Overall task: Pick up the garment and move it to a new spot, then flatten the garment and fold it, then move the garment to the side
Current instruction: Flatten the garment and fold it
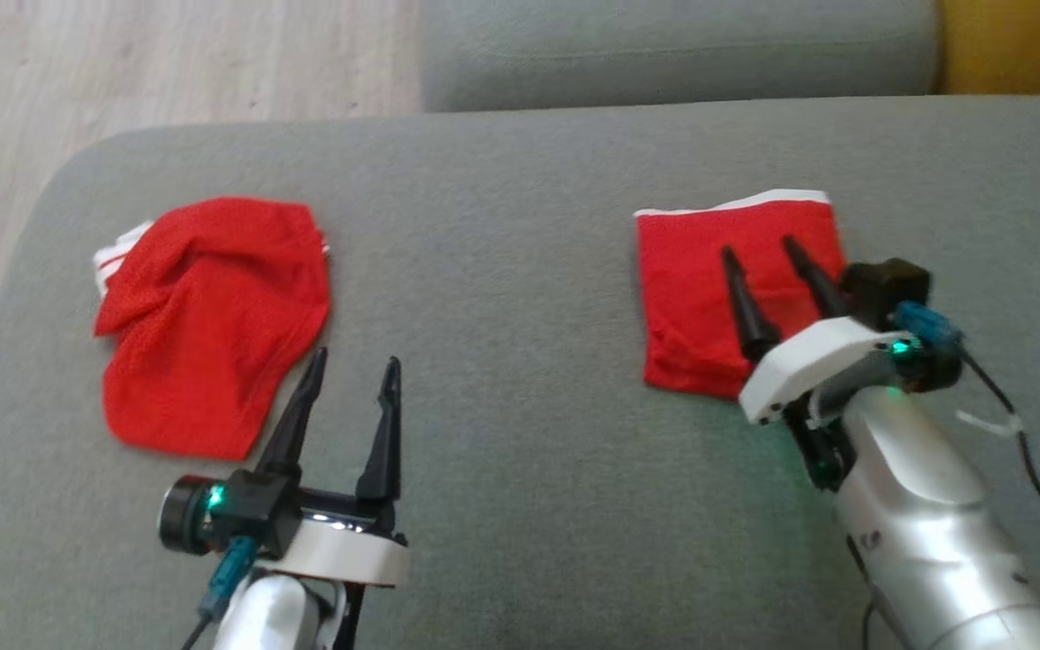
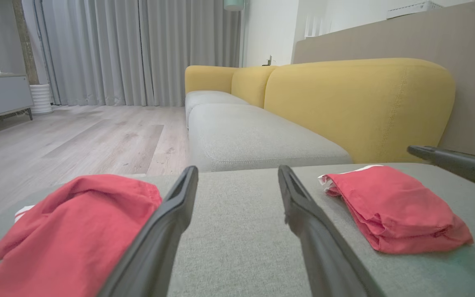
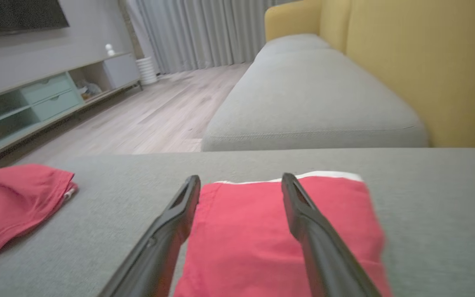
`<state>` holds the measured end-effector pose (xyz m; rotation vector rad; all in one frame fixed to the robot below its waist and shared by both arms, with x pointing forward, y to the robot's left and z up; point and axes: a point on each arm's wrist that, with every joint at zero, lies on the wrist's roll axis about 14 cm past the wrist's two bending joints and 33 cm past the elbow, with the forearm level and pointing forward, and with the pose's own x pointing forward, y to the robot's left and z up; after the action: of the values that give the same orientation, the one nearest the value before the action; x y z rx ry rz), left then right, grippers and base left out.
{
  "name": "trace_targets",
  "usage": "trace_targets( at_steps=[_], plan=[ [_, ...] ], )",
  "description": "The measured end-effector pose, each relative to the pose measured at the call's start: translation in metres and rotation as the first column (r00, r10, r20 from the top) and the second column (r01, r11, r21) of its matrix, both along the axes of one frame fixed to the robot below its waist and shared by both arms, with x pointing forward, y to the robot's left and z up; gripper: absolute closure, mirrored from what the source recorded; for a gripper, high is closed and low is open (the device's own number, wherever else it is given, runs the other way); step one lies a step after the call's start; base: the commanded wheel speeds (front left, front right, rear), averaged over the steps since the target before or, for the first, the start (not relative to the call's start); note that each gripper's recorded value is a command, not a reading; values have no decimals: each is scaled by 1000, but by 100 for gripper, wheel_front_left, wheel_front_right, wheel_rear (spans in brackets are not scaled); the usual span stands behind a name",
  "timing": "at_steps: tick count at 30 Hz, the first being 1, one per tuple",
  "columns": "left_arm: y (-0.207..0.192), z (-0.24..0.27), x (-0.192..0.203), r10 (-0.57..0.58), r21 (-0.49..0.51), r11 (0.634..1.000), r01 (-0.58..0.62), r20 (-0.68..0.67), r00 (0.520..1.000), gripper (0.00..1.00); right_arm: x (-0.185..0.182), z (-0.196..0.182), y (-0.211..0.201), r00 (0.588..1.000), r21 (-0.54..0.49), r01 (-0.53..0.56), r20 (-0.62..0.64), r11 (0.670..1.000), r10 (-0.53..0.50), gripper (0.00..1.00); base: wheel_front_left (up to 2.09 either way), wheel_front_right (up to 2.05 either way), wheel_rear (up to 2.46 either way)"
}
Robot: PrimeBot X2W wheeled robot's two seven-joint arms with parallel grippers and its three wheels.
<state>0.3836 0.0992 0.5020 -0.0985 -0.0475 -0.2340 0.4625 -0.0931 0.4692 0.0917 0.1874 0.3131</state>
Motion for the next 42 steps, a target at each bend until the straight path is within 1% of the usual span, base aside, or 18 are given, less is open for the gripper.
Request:
trace_targets(
  at_steps=[2,5,9,12,14,16,19,20,21,24,27,29,33,37,38,39,40,42],
  plan=[
    [-3,5,1,-7,-3,1000,7,13,1000,0,-1,13,-19,997,2,51,51,999,-51,0,0,0,0],
    [-11,8,1,-32,-6,999,32,25,999,0,-11,33,-53,980,6,143,140,990,-142,0,0,0,0],
    [-22,17,1,-62,-7,998,62,50,997,0,-46,30,-96,949,-6,262,181,965,-257,0,0,0,0],
    [-25,16,1,-70,-7,997,71,47,996,0,-73,12,-109,944,-43,299,161,953,-289,0,0,0,0],
    [-25,13,3,-73,-9,997,73,38,997,0,-83,1,-112,943,-52,311,138,949,-302,0,0,0,0],
    [-25,8,4,-76,-8,997,77,27,997,0,-83,0,-111,942,-51,314,138,948,-305,0,0,0,0],
    [-24,1,7,-76,-5,997,76,6,997,0,-72,6,-108,942,-47,309,155,950,-299,0,0,0,0],
    [-23,-2,8,-74,-5,997,74,-1,997,0,-66,8,-107,942,-46,306,158,951,-296,45,0,0,0],
    [-23,-5,10,-74,-7,997,74,-9,997,0,-59,9,-106,944,-44,302,153,952,-293,100,0,0,0],
    [-19,-11,18,-69,-9,998,69,-24,997,0,-31,11,-103,948,-39,296,132,954,-289,100,0,0,0],
    [-13,-14,29,-52,-7,999,52,-30,998,0,-3,4,-97,957,-60,280,94,958,-274,100,0,0,0],
    [-4,-21,36,-29,-1,1000,29,-45,999,0,22,-10,-85,968,-82,251,44,965,-248,100,0,0,0],
    [9,-34,40,3,8,1000,-3,-79,997,0,50,-34,-69,976,-105,214,-23,971,-218,100,0,0,0],
    [18,-44,42,26,20,1000,-24,-103,994,0,69,-62,-65,973,-138,192,-101,972,-206,100,0,0,0],
    [18,-44,42,26,20,1000,-24,-103,994,0,69,-62,-65,973,-138,192,-101,972,-206,100,0,0,0],
    [20,-45,43,32,22,999,-30,-107,994,0,71,-71,-64,969,-149,185,-135,971,-205,100,0,0,0],
    [25,-48,45,46,20,999,-44,-114,992,0,71,-90,-65,961,-182,165,-193,969,-200,100,0,0,0],
    [26,-49,45,49,22,999,-47,-117,992,0,71,-96,-65,959,-200,151,-207,968,-193,100,0,0,0]
  ],
)
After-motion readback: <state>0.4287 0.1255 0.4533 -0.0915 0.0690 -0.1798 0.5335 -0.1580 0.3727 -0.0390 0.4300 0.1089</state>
